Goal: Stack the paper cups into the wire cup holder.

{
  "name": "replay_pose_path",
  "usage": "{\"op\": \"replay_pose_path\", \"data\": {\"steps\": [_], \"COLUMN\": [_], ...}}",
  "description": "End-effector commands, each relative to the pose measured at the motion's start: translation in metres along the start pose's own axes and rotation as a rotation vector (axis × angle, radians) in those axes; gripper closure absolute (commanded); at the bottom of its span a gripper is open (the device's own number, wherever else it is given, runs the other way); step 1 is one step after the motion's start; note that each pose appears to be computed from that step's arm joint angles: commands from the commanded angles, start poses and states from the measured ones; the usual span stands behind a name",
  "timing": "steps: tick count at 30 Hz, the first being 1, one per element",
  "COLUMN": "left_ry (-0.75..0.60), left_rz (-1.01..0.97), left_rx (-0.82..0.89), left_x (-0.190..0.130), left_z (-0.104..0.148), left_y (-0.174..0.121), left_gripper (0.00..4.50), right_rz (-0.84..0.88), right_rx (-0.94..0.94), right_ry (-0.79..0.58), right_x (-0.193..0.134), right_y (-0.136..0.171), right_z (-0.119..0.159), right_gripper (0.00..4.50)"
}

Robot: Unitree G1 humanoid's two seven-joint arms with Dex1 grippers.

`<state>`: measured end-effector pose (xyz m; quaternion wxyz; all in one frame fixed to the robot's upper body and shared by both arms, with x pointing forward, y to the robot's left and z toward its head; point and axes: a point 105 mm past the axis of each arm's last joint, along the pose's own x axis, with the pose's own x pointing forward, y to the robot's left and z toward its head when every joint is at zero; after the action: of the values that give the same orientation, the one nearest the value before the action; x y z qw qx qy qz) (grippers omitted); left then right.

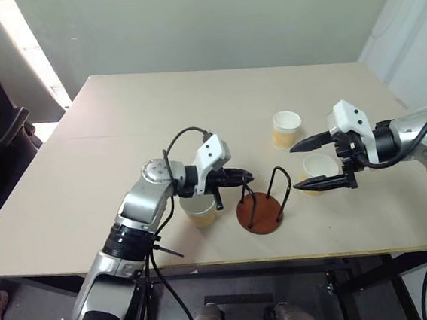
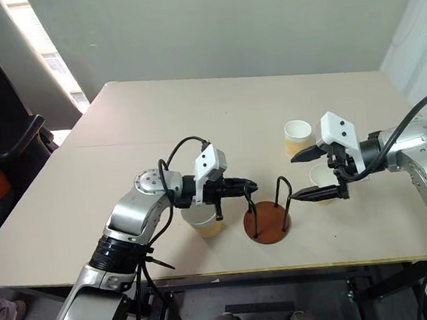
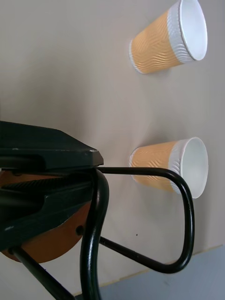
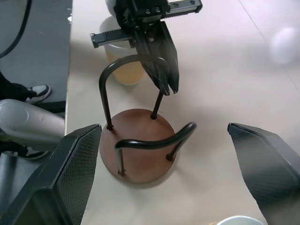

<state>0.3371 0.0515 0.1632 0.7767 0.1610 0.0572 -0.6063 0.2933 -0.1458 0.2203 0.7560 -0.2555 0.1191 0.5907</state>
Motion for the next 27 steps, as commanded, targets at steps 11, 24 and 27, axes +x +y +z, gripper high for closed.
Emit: {"op": "replay_pose_path", "data": {"steps": [11,24,27], "left_ry": [0.012,0.067,0.095], "left_rz": [0.009,-0.033,-0.01], "left_rx": [0.103,0.295,0.313], "left_x": [-0.013,-0.047,-0.06], "left_z": [0.016,0.042,0.045], "left_y": [0.006,-0.011,-0.009], "left_gripper": [1.02,0.34,0.34], "right_rz": [-0.096,-0.041,-0.044], "right_rx": [-0.009,-0.052,-0.063], "right_ry": [0.151,0.341,0.37], "right_x": [-0.024,-0.008,-0.005], "right_y": [-0.013,-0.021,-0.025], "right_z": [-0.021,-0.057,-0.062], "right_gripper": [0.0,0.0,0.0]}}
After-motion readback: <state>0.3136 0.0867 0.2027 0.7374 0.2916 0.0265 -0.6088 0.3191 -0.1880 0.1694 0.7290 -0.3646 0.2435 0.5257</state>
